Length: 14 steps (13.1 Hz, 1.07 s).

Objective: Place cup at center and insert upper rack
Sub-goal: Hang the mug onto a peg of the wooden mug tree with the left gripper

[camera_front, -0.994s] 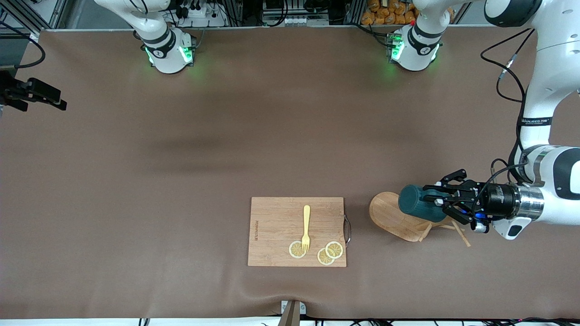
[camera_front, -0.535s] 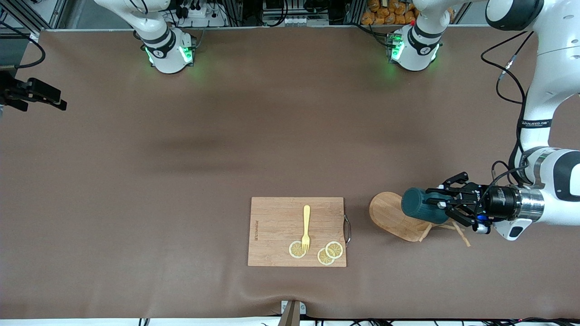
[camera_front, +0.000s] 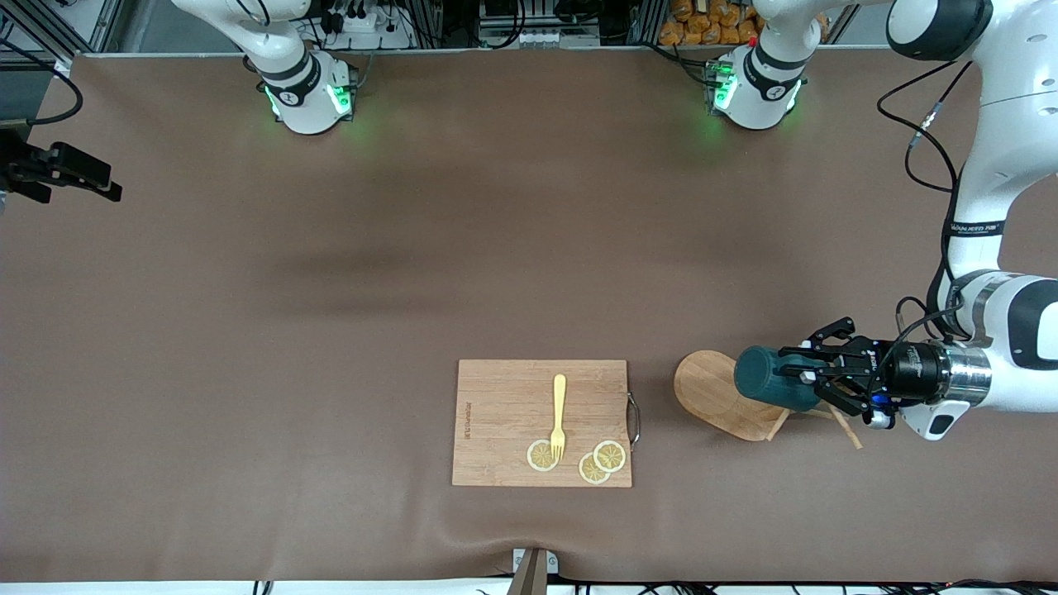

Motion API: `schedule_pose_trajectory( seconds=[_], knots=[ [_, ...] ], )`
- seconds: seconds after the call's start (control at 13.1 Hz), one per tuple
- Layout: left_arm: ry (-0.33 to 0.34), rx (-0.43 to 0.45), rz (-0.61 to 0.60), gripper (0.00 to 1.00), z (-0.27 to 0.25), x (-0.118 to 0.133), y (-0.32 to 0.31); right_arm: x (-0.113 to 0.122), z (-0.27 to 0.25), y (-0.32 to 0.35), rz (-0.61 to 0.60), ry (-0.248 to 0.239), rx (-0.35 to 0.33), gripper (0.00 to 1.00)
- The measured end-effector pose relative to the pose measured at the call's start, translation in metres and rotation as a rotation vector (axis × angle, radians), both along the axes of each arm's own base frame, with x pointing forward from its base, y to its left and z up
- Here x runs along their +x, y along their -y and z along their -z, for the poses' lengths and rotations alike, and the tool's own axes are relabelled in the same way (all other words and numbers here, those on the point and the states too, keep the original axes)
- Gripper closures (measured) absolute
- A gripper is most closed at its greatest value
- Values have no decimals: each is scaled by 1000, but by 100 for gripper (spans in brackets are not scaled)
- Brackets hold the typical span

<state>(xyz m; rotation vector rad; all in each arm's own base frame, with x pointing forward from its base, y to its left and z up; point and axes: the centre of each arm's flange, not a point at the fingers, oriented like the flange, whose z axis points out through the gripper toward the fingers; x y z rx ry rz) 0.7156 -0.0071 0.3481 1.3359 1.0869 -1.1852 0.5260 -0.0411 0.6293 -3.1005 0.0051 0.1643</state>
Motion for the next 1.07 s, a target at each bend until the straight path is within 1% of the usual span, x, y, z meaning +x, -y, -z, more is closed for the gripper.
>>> schedule_pose_trajectory(
  seconds=[0.31, 0.84, 1.07],
  knots=[
    [-3, -2, -3, 79, 2, 0, -2, 0, -1, 0, 0, 2, 0, 0],
    [1, -2, -2, 79, 1, 1, -2, -2, -15, -1, -1, 33, -3, 0],
    [6, -1, -2, 79, -2, 2, -2, -2, -17, -1, -1, 37, -3, 0]
  ],
)
